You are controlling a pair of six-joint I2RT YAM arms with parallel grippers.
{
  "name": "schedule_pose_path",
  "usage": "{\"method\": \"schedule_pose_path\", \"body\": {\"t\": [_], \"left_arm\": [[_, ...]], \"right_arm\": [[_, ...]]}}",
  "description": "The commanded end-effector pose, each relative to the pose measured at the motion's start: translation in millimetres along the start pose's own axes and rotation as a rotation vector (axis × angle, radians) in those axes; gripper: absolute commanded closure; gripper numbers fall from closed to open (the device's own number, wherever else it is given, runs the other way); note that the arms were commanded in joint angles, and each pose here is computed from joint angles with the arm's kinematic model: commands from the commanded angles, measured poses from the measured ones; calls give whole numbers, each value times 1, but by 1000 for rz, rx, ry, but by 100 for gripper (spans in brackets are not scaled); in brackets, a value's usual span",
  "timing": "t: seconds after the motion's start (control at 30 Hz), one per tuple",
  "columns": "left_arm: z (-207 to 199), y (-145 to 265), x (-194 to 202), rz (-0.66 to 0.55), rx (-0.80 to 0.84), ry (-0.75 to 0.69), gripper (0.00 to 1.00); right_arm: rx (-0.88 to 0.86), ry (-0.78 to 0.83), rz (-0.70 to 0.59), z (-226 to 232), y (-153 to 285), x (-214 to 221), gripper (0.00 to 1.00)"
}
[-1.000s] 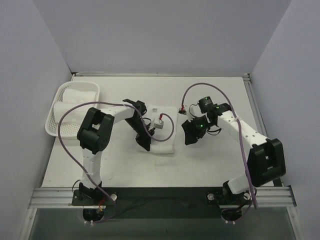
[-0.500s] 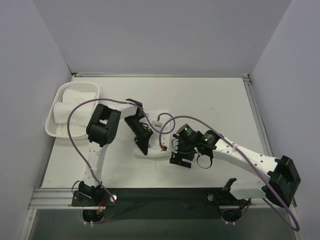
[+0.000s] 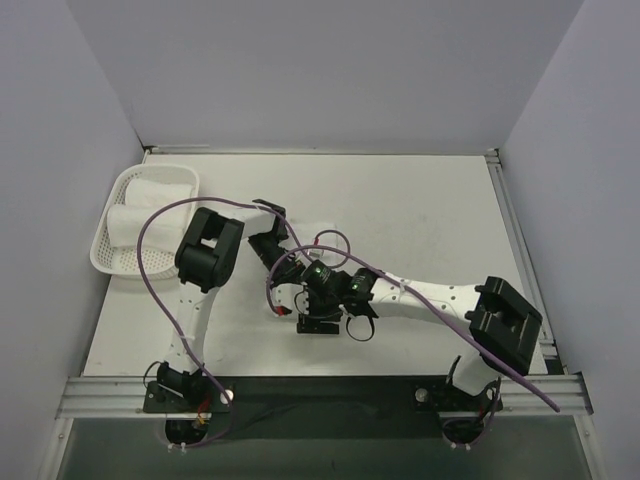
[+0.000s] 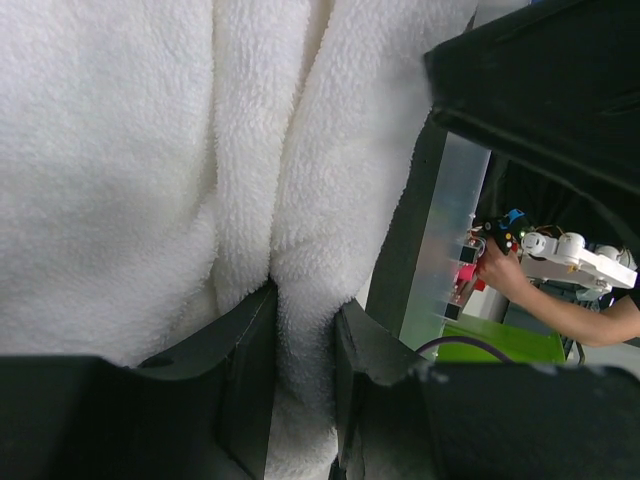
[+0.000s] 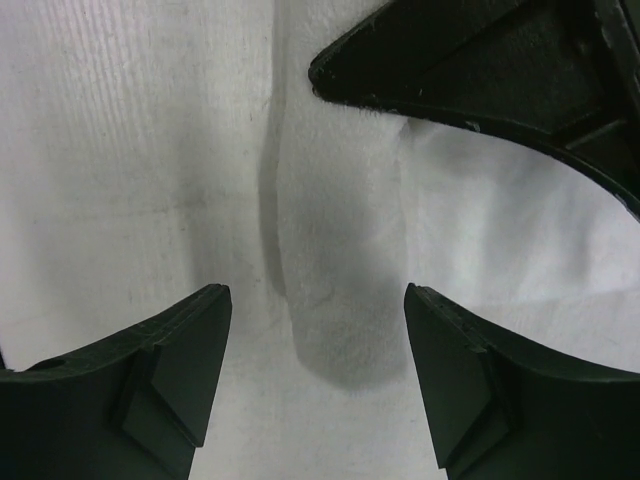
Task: Roll the towels
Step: Roll the towel
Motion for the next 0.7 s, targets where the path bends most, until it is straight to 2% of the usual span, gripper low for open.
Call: {"method": "schedule_pose_path", "body": {"t": [0.0, 0.17, 0.27, 0.3, 0.37, 0.4, 0.57, 0.6, 0.67], "left_arm": [[54, -3, -1, 73, -184, -98, 86], [55, 2, -2, 32, -185, -102, 85], [53, 9, 0, -9, -193, -106, 83], [53, 11, 0, -27, -193, -104, 80], [51, 22, -2, -85, -198, -109, 76], [48, 23, -1, -115, -176, -102, 72], [43, 52, 0, -332, -152, -115, 60], [47, 55, 8, -371, -142, -69, 59], [48, 64, 5, -449, -156, -93, 56]], "right_arm": [[-6, -3, -35, -3, -14, -4, 33], [-77, -79, -27, 9, -43, 21, 41], [-110, -147, -36, 9, -51, 35, 56], [-121, -164, -40, 10, -51, 38, 68], [-150, -192, -58, 12, -50, 41, 83], [-169, -198, -60, 14, -48, 41, 100], [-337, -253, -144, 30, -34, 34, 100], [-388, -279, -123, 37, -32, 38, 100], [-447, -301, -128, 43, -30, 37, 100]]}}
Point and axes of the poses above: each gripper's point midway between its finger pads, its own y axis back along the fingers, its own z axis along the line the jaws close on, x = y × z, the point moved 6 cm from there along y, back along the fingers, and after that the axes turned 13 degrees about y, right-handed, at the moved point
